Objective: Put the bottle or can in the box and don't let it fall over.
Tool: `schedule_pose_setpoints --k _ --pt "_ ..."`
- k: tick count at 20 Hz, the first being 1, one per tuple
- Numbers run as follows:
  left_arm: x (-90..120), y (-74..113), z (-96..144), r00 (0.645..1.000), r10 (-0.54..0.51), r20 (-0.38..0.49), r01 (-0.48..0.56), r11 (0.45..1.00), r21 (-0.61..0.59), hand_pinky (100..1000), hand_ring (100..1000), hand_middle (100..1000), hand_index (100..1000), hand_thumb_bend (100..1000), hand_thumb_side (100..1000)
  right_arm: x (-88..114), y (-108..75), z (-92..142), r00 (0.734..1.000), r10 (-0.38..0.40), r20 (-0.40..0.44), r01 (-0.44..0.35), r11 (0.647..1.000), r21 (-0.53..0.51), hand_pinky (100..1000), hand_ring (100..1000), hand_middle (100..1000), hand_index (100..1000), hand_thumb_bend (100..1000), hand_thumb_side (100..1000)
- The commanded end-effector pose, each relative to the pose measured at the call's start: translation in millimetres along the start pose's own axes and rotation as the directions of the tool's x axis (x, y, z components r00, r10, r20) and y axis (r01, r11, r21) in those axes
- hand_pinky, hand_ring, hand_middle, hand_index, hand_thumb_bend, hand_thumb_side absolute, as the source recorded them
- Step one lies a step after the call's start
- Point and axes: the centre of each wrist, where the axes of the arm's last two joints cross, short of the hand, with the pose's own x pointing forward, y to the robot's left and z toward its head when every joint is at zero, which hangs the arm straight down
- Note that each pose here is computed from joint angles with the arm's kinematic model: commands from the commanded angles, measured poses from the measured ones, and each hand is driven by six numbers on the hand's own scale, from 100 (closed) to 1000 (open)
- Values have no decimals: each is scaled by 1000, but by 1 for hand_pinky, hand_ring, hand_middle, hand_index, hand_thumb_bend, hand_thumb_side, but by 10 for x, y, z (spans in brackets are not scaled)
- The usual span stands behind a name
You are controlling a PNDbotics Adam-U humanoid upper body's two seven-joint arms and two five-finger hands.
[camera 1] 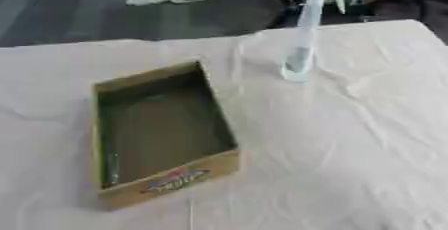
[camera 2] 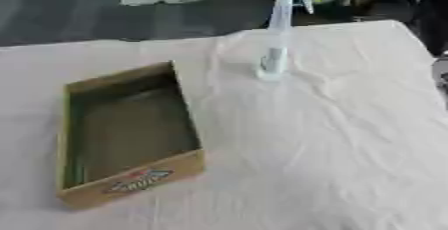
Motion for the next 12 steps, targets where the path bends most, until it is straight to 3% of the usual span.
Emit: schedule_pose_setpoints --k 1,6,12 --pt "84 24 -22 1000 -13 27 13 1000 -5 1000 884 1000 794 100 866 51 -34 -42 1000 27 8 -27 1000 4 879 894 1000 898 100 501" --pt "82 28 -18 1000 -12 24 12 1000 -5 1000 883 1000 794 100 865 40 -42 -78 1000 29 -4 -29 999 15 882 901 1000 901 100 501" --pt "77 25 -10 1000 -9 15 10 1000 -14 1000 882 1000 795 100 862 -85 -5 -175 997 13 -76 -10 999 50 889 927 1000 906 100 528"
